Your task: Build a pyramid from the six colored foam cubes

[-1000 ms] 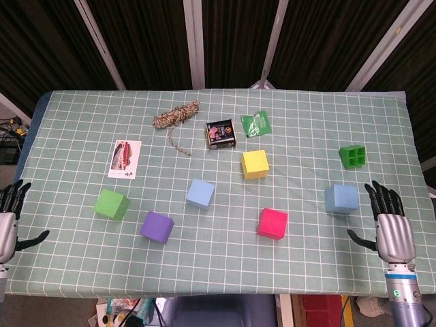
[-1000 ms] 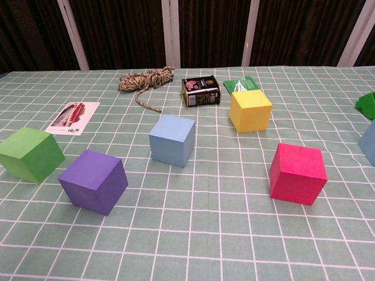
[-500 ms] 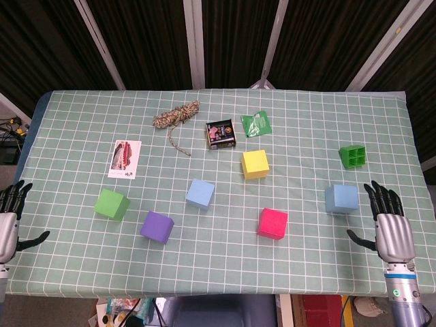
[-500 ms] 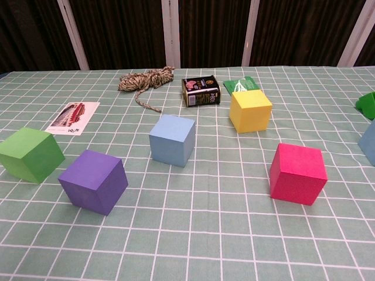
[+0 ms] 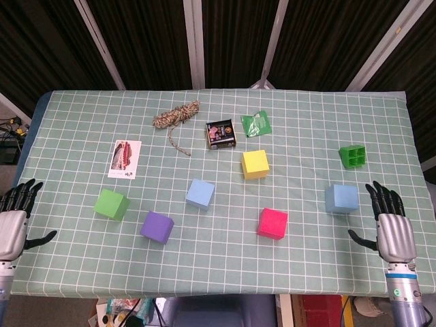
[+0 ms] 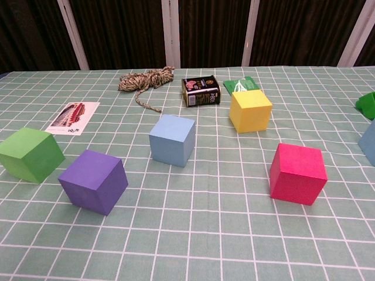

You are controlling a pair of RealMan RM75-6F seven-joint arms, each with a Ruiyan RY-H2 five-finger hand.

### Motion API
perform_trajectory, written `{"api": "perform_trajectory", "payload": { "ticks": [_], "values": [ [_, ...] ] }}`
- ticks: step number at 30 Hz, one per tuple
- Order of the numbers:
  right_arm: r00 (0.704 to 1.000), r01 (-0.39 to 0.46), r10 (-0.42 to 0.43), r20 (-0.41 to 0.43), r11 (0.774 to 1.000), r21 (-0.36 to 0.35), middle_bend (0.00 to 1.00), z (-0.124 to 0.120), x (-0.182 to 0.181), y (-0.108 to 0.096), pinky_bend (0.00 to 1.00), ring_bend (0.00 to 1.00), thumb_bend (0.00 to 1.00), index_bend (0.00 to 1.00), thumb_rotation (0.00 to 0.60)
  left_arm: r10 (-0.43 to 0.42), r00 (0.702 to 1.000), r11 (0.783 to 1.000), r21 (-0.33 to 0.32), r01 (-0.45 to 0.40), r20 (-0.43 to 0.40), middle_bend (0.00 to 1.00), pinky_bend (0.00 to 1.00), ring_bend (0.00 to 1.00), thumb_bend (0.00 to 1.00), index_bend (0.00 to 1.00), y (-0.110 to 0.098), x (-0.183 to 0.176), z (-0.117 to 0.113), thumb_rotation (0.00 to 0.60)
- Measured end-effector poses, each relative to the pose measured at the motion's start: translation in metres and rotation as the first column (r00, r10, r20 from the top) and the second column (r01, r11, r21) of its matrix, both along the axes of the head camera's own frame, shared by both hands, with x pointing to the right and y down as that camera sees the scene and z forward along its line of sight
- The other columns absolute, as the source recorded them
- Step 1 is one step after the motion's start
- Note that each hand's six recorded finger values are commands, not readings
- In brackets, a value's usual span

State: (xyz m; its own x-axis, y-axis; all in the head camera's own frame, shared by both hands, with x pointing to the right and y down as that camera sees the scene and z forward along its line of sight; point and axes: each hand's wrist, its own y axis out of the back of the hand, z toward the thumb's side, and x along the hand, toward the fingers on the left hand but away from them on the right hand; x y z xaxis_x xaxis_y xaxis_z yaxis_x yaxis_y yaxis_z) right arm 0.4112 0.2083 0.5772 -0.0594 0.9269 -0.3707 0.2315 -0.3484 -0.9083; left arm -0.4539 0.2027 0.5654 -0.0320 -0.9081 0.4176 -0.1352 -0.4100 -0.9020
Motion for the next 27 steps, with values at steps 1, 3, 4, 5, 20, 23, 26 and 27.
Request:
{"api": "perform_trajectory", "payload": {
  "ticks": [1, 3, 4, 5, 20, 23, 26, 27],
  "values": [
    [1.000, -0.003, 0.003, 0.000, 1.000, 0.000, 0.00, 0.000, 0.001, 0.000, 0.00, 0.00, 0.18, 0.00, 0.600, 0.014, 1.000, 1.000, -0.005, -0.014, -0.003, 0.00, 0.00, 0.00, 0.03, 0.00, -0.002, 0.004, 0.001, 0.600],
    [1.000, -0.008, 0.008, -0.001, 1.000, -0.003, 0.00, 0.001, 0.001, -0.001, 0.00, 0.00, 0.18, 0.00, 0.600, 0.040, 0.999, 0.999, -0.016, -0.040, -0.008, 0.02, 0.00, 0.00, 0.03, 0.00, -0.007, 0.013, 0.002, 0.600],
    [1.000, -0.008, 0.008, -0.001, 1.000, -0.005, 0.00, 0.002, 0.001, -0.001, 0.00, 0.00, 0.18, 0.00, 0.600, 0.060, 0.998, 0.998, -0.027, -0.061, -0.015, 0.03, 0.00, 0.00, 0.04, 0.00, -0.009, 0.020, 0.003, 0.600],
    [1.000, -0.008, 0.008, -0.002, 1.000, -0.007, 0.00, 0.003, 0.001, -0.001, 0.00, 0.00, 0.18, 0.00, 0.600, 0.076, 0.997, 0.996, -0.036, -0.077, -0.020, 0.04, 0.00, 0.00, 0.04, 0.00, -0.011, 0.025, 0.004, 0.600],
    [1.000, -0.031, 0.031, -0.003, 0.999, -0.008, 0.00, 0.003, 0.005, -0.003, 0.00, 0.00, 0.18, 0.00, 0.600, 0.382, 0.918, 0.897, -0.198, -0.396, -0.104, 0.15, 0.00, 0.00, 0.06, 0.01, -0.026, 0.132, 0.031, 0.600],
    [0.999, -0.035, 0.035, 0.000, 0.999, -0.007, 0.00, 0.002, 0.005, -0.004, 0.00, 0.00, 0.18, 0.00, 0.600, 0.414, 0.903, 0.876, -0.219, -0.430, -0.116, 0.16, 0.00, 0.00, 0.06, 0.01, -0.024, 0.148, 0.036, 0.600],
    [0.999, -0.037, 0.037, 0.003, 0.999, -0.007, 0.00, 0.002, 0.005, -0.004, 0.00, 0.00, 0.18, 0.00, 0.600, 0.436, 0.891, 0.859, -0.238, -0.454, -0.126, 0.16, 0.00, 0.00, 0.06, 0.01, -0.022, 0.161, 0.041, 0.600],
    [0.999, -0.037, 0.037, 0.005, 0.999, -0.009, 0.00, 0.003, 0.005, -0.004, 0.00, 0.00, 0.18, 0.00, 0.600, 0.442, 0.888, 0.855, -0.242, -0.459, -0.126, 0.16, 0.00, 0.00, 0.06, 0.01, -0.022, 0.164, 0.042, 0.600]
  ]
}}
